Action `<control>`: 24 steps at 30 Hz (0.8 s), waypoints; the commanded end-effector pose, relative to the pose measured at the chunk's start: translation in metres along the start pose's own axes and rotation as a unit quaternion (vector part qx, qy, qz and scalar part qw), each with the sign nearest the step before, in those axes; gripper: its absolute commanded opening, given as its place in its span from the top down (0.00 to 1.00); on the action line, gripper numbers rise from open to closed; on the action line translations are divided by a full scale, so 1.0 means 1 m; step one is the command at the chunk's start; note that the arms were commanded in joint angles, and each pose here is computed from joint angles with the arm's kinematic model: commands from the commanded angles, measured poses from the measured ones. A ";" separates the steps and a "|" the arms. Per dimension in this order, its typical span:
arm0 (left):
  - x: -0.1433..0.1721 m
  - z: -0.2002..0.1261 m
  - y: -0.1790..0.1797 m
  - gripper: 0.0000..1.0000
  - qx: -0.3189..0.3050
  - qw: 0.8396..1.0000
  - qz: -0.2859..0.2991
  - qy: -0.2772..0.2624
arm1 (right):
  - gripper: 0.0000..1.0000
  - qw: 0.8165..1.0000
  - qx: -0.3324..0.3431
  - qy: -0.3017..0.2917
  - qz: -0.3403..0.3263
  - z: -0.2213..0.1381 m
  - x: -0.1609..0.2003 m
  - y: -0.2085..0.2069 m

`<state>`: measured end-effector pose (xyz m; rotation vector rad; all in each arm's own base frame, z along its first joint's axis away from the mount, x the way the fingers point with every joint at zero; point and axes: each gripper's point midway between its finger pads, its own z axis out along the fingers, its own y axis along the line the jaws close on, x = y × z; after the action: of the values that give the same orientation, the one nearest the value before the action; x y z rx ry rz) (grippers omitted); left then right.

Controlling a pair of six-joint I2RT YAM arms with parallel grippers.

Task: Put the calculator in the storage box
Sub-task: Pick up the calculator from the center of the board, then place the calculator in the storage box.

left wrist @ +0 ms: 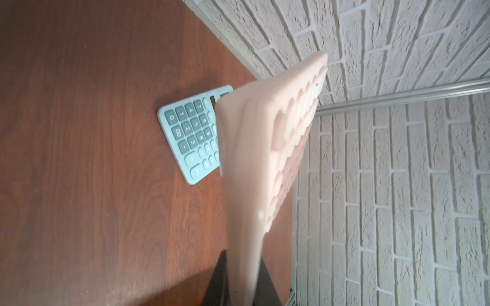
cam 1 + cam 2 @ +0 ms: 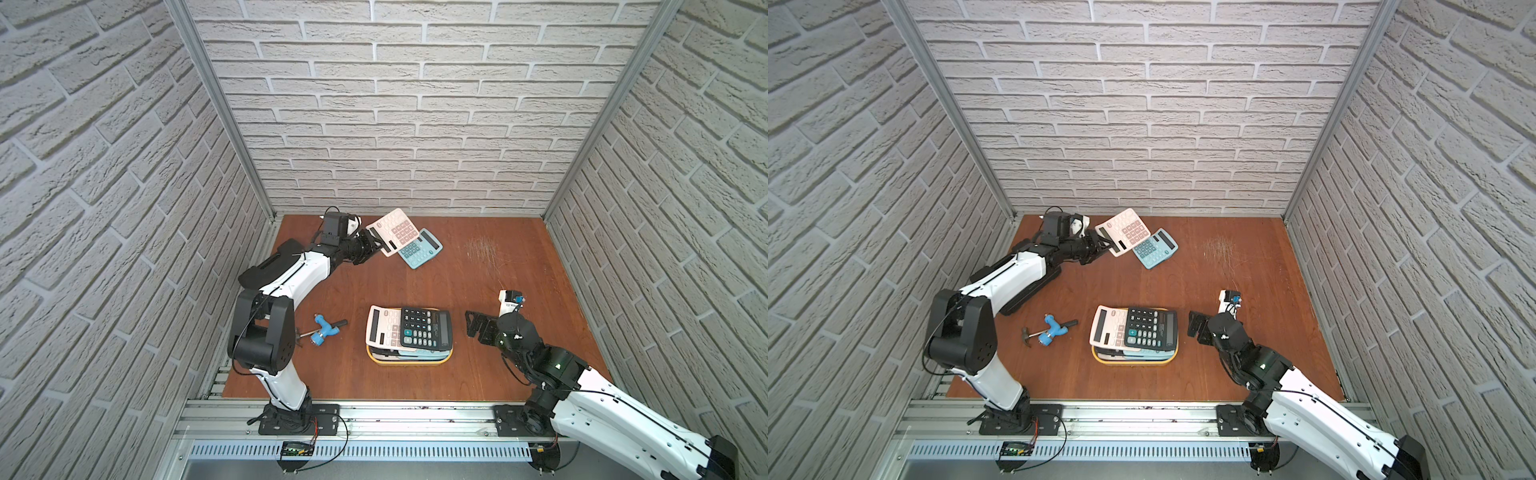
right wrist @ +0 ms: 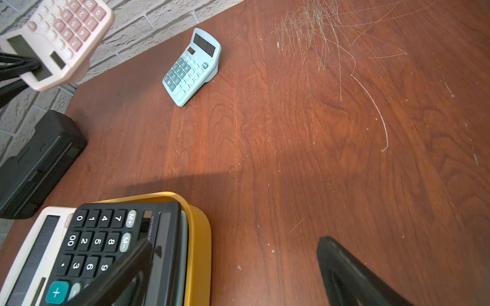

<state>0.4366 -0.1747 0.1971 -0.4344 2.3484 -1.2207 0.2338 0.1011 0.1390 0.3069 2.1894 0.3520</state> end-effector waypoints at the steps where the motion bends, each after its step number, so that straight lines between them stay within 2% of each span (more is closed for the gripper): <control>1: 0.032 -0.021 -0.012 1.00 0.003 0.998 0.046 0.049 | 0.00 1.000 -0.017 -0.010 -0.005 -0.003 -0.016 0.011; 11: 0.087 -0.057 -0.027 1.00 -0.004 0.990 0.082 0.116 | 0.00 0.998 -0.066 0.008 -0.017 0.004 -0.025 0.024; 24: 0.160 -0.087 -0.012 1.00 -0.013 0.974 0.090 0.209 | 0.00 0.994 -0.095 0.043 -0.018 0.016 -0.028 0.029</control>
<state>0.2769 -0.1953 0.2074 -0.0425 2.6806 -1.2392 0.2576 0.1112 0.1430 0.1980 2.2724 0.4928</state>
